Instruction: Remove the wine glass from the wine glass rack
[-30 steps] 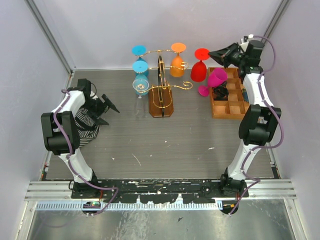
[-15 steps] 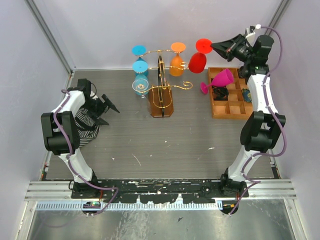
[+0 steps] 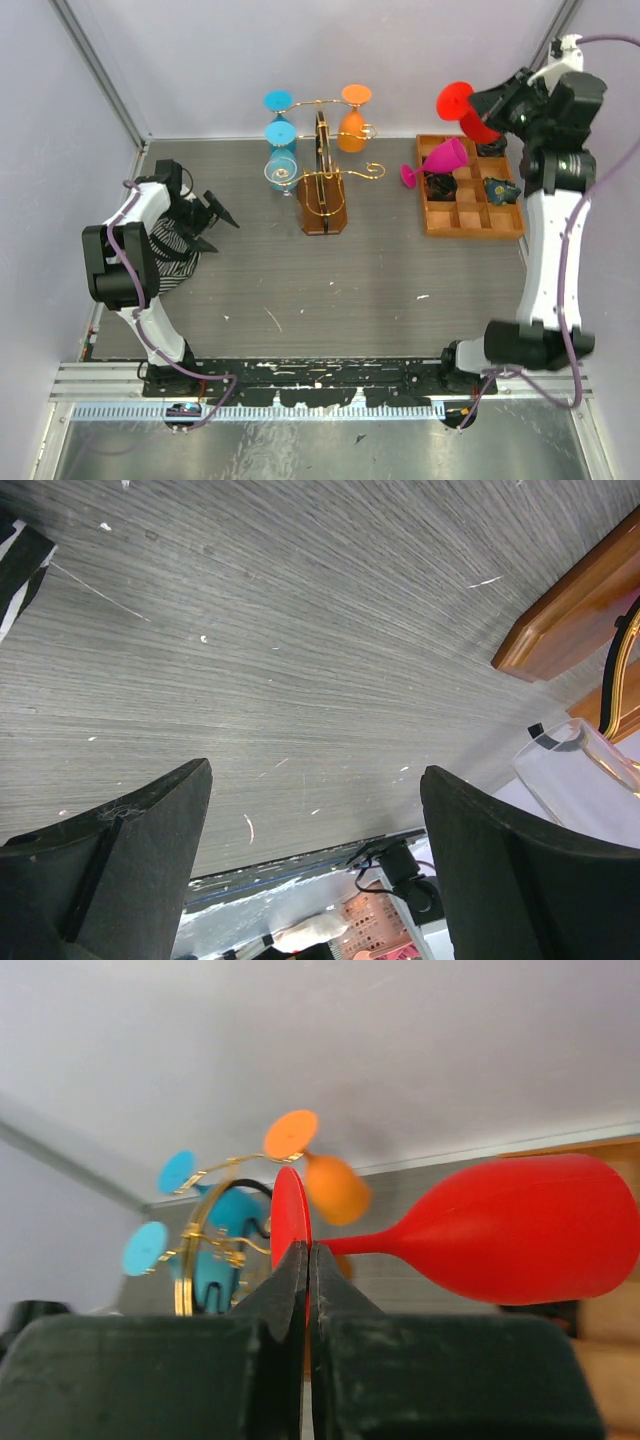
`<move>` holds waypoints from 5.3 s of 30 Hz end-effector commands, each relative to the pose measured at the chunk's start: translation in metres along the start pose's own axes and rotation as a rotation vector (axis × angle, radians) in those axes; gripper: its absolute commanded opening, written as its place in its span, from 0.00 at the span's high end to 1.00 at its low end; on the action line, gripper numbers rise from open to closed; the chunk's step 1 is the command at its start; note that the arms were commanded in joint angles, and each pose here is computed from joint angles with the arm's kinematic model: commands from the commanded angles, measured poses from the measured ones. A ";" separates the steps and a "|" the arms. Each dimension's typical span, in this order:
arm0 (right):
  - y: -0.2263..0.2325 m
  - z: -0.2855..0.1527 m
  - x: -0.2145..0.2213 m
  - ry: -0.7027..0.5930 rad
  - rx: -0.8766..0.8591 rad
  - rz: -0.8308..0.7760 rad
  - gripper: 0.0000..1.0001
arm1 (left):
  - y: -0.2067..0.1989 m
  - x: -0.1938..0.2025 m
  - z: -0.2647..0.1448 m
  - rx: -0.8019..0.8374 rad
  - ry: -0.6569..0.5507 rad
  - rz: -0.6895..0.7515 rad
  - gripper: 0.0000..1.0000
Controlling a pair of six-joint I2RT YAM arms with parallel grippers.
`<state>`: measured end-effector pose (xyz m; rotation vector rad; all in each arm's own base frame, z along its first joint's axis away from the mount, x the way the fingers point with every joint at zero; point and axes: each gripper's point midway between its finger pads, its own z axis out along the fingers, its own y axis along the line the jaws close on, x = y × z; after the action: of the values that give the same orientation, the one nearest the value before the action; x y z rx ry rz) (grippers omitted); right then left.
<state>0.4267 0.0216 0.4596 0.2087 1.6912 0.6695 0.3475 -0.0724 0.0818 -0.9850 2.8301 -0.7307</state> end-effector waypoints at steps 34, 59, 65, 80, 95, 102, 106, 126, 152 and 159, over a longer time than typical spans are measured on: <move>-0.306 -0.178 0.261 0.684 1.971 -0.796 1.00 | -0.003 0.017 -0.012 0.057 0.013 0.027 0.08; -0.307 -0.125 0.356 0.914 1.603 -0.625 0.82 | 0.007 0.014 -0.010 0.036 0.011 0.017 0.08; -0.294 -0.110 0.372 0.929 1.503 -0.529 0.74 | 0.007 0.014 -0.009 0.031 0.011 0.018 0.08; -0.190 -0.033 0.366 0.859 0.991 -0.235 0.21 | 0.009 0.013 -0.012 0.019 0.002 0.019 0.08; -0.168 0.036 0.181 0.453 0.751 -0.047 0.24 | 0.006 0.013 -0.015 0.026 -0.004 0.024 0.07; -0.202 0.087 0.147 0.398 0.690 -0.081 0.29 | 0.007 0.016 -0.016 0.027 -0.006 0.018 0.08; -0.218 0.106 0.137 0.351 0.686 -0.077 0.31 | 0.009 0.015 -0.020 0.008 -0.014 0.030 0.08; -0.204 0.108 0.104 0.284 0.604 -0.160 0.33 | 0.016 0.013 -0.012 -0.023 0.004 0.024 0.08; -0.224 0.179 0.132 0.349 0.403 -0.174 0.78 | 0.014 0.010 -0.014 -0.030 0.002 0.025 0.08; -0.191 0.181 0.123 0.320 0.389 -0.291 0.99 | 0.015 0.010 -0.012 -0.028 0.002 0.020 0.08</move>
<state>0.6087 -0.0118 0.1759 0.2310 2.2389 0.2961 0.3234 -0.0651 0.0843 -0.9657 2.8630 -0.6899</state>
